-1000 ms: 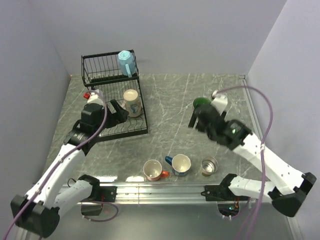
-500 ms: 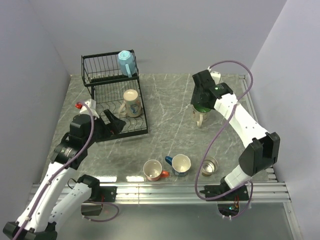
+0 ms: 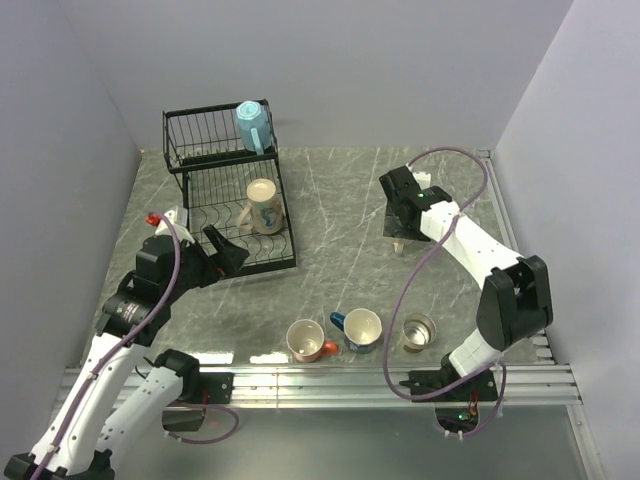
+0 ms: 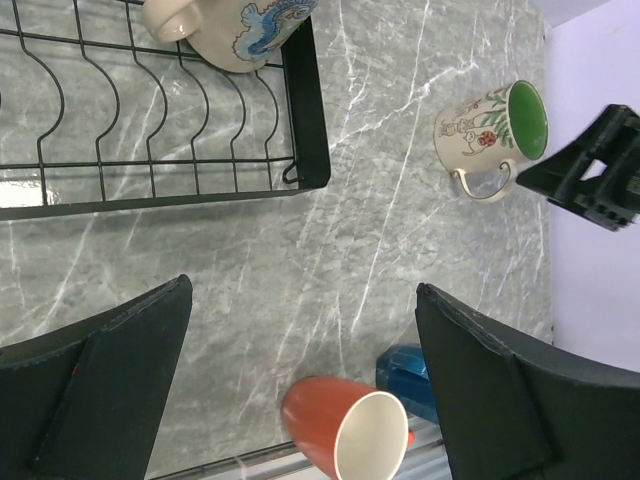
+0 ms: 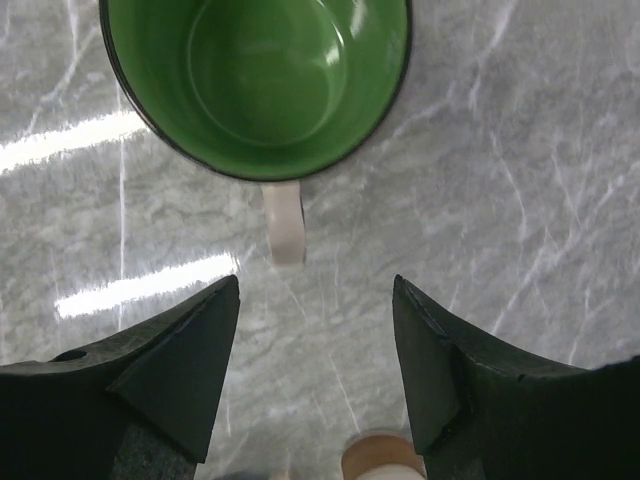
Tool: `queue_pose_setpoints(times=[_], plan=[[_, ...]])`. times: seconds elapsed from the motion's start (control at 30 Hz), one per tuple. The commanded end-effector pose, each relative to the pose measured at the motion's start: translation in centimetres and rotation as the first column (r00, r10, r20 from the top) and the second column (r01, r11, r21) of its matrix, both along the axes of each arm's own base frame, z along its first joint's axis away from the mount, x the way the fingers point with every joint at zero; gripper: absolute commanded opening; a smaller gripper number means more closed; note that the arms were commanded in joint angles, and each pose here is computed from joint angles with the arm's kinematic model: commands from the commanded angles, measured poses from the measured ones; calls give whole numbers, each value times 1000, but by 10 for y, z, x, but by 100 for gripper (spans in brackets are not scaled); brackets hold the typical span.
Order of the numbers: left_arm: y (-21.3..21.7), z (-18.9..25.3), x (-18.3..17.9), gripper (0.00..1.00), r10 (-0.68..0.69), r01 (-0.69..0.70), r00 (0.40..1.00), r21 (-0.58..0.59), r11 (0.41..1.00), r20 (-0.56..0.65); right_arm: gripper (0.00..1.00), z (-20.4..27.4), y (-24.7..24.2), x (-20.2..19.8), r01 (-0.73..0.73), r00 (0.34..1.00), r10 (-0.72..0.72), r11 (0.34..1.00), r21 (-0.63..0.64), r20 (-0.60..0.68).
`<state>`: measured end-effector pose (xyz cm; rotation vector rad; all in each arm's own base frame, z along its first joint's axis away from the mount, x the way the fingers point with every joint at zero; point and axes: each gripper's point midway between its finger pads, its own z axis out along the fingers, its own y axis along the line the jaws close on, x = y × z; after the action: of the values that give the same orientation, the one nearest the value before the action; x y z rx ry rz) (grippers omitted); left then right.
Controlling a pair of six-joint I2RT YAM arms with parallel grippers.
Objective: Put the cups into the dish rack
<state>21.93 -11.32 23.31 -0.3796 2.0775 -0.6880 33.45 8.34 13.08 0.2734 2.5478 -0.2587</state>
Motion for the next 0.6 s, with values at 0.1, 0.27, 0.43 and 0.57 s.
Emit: queue_pose_setpoints(times=[0.1,0.27,0.43,0.57], plan=[[-2,11,-4,99,17,-15,1000,-60,998,23,68,-21,1,33,-7,999,7,1000,-7,34],[2,12,-10,99,19,-19,1000,-42,999,3,66,-38,-4,41,14,1000,-13,1000,-23,16],[10,12,-19,99,49,-49,999,-35,998,-4,60,-56,-9,45,27,1000,-27,999,-22,2],[14,14,-30,99,54,-54,999,-50,997,5,40,-65,-9,48,31,999,-31,999,-22,-15]])
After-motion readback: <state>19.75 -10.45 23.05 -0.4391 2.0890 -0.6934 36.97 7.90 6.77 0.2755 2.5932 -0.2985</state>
